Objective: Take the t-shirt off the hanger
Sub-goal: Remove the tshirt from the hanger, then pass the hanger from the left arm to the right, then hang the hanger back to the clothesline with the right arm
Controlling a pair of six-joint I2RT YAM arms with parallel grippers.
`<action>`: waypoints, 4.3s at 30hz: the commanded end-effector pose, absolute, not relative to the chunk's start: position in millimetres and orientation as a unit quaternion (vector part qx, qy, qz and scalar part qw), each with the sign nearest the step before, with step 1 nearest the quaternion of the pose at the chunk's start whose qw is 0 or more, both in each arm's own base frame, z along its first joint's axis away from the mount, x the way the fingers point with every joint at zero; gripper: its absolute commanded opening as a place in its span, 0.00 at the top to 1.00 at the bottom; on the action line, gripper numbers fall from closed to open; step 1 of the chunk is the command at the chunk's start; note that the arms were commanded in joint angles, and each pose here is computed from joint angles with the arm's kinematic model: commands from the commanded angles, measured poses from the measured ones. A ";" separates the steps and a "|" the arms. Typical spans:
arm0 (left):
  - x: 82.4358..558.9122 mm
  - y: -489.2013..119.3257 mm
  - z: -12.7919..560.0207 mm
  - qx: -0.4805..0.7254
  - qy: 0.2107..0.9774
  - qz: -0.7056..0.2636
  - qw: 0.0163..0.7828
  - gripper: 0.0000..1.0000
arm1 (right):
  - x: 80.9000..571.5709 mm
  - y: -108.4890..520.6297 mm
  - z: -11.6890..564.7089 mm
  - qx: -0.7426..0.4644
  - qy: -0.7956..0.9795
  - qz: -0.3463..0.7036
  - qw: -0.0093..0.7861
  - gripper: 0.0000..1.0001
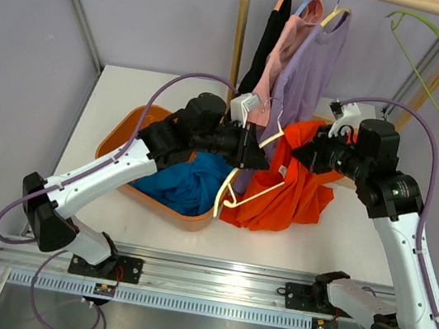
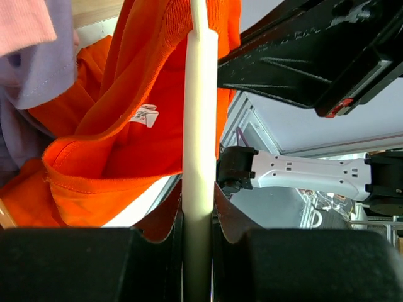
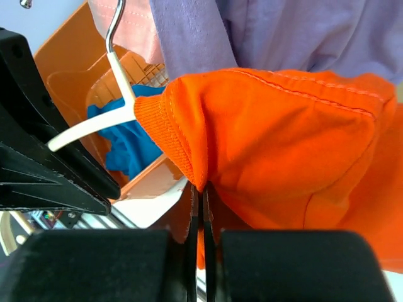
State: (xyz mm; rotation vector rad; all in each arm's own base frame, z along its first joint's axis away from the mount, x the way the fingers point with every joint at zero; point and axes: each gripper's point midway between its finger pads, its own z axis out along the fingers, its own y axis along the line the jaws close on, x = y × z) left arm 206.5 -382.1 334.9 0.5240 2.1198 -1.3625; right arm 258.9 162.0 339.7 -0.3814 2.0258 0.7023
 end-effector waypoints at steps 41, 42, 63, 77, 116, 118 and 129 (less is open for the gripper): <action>207.2 -245.8 353.9 0.583 0.568 -0.184 0.552 1.00 | 206.1 99.1 321.1 -0.429 0.771 0.200 0.425 0.32; 209.6 -250.1 349.1 0.591 0.567 -0.189 0.542 1.00 | 200.7 102.3 334.1 -0.465 0.743 0.195 0.440 0.32; 206.4 -311.2 372.4 0.678 0.437 -0.287 0.516 1.00 | 146.7 161.3 317.6 -0.583 0.634 0.363 0.355 0.41; 220.0 -304.4 418.7 0.576 0.437 -0.275 0.634 0.20 | 128.6 159.8 336.2 -0.537 0.657 0.354 0.393 1.00; 249.1 -195.8 460.3 0.206 0.614 -0.228 0.727 0.01 | 243.5 23.7 474.2 0.034 0.708 0.054 0.703 1.00; 248.4 -199.7 457.3 0.211 0.615 -0.235 0.722 0.01 | 255.9 27.1 470.9 0.028 0.717 0.051 0.694 1.00; 243.8 -207.1 449.9 0.221 0.615 -0.256 0.712 0.01 | 334.7 26.3 499.6 0.023 0.725 0.028 0.688 1.00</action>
